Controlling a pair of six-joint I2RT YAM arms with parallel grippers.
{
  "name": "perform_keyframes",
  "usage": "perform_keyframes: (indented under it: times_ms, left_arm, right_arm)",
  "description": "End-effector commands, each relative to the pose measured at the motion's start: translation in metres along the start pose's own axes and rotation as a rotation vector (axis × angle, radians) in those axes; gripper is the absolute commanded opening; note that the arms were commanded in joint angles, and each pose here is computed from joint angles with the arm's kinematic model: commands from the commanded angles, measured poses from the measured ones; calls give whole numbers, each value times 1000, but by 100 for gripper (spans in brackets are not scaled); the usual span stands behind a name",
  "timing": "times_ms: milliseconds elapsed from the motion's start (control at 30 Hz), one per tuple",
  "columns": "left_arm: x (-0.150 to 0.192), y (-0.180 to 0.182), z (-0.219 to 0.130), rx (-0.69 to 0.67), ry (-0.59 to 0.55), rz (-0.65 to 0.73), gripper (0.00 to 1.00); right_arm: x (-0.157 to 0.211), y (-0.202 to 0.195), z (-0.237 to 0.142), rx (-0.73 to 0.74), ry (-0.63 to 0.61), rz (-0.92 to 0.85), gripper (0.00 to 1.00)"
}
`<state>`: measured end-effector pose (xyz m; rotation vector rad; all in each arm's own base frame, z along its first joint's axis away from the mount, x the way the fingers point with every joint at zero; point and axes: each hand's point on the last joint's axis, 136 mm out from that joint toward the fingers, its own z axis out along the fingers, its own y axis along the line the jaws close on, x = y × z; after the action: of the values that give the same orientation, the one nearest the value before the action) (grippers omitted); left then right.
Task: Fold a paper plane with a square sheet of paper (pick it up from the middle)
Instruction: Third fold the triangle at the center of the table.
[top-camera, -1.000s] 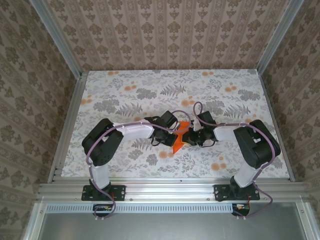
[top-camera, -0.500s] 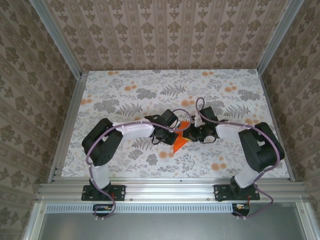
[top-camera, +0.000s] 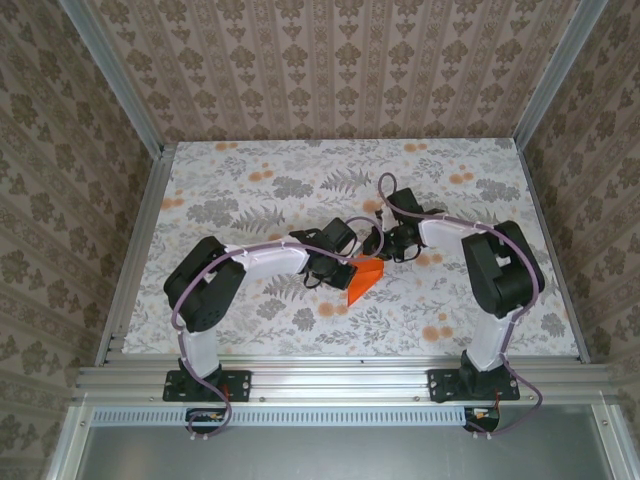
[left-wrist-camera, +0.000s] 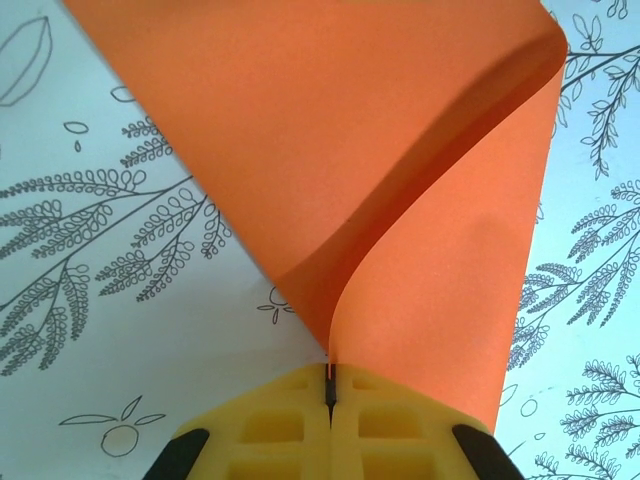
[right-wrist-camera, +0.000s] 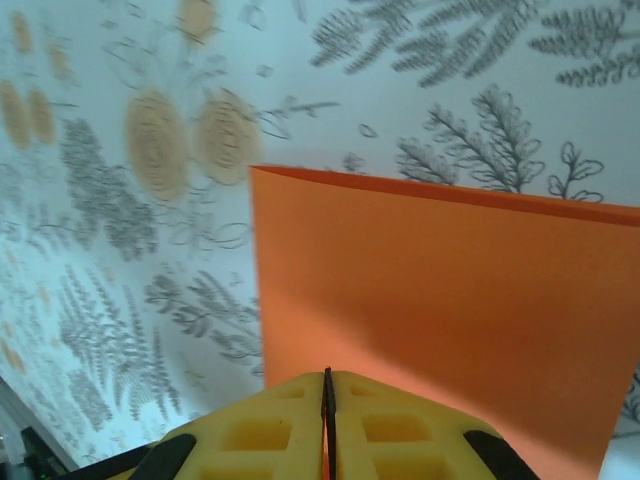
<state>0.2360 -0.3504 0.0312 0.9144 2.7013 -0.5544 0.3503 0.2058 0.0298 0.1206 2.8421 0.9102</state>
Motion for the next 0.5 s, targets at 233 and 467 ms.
perform_keyframes:
  times_ms: [233,467]
  left_arm:
    - [-6,-5,2,12,16,46,0]
    - [-2,-5,9,19,39,47,0]
  right_arm:
    - [18,-15,16,46,118,-36,10]
    - [17,-15,15,47,116,-35,10]
